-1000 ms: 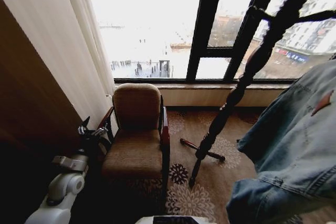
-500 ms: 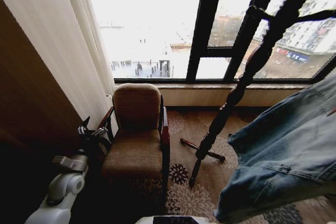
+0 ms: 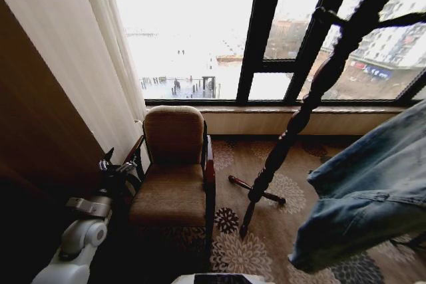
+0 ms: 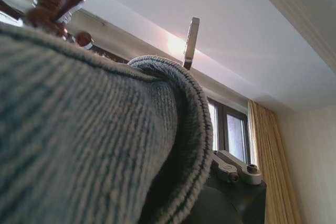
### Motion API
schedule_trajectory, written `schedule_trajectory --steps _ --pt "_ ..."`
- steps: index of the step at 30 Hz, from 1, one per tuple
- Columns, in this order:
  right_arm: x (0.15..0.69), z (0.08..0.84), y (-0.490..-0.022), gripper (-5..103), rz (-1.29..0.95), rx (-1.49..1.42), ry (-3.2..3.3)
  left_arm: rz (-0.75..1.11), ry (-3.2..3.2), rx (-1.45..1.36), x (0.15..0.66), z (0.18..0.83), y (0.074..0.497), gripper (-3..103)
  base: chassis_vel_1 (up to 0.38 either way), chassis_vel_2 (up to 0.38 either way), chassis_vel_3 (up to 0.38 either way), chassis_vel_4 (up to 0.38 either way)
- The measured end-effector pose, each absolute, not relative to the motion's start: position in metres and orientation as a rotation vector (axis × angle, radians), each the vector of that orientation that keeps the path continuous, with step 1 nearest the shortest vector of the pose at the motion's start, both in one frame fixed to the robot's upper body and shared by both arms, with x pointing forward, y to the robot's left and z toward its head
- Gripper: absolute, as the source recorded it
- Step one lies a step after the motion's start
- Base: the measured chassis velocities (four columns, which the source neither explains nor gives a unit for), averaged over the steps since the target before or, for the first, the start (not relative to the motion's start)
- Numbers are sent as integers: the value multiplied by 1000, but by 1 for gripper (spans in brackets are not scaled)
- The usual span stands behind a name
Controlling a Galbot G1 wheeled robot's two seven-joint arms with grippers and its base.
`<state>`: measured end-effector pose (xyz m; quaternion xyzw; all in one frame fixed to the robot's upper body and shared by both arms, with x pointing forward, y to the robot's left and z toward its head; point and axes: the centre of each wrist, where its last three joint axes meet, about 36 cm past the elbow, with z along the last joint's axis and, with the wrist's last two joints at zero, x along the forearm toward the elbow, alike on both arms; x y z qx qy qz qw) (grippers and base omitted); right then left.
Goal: Pick up the clothes from the bed and hang them on the clothes hanger.
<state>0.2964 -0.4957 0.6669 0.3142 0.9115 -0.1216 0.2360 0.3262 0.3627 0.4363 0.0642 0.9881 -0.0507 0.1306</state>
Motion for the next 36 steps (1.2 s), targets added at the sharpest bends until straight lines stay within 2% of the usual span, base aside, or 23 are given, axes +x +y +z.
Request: schedule_trajectory --steps 5,13,28,36 --pt "303 669 -502 18 -455 813 2494 -147 2870 186 326 436 363 100 0 0 0 0" --pt "332 675 -481 18 -567 673 2463 -147 2870 186 326 436 363 100 0 0 0 0" --pt "369 673 -510 18 -538 764 2510 -147 2870 186 326 436 363 100 0 0 0 0" --pt "387 678 -507 18 -558 693 2518 -147 2870 186 326 436 363 100 0 0 0 0"
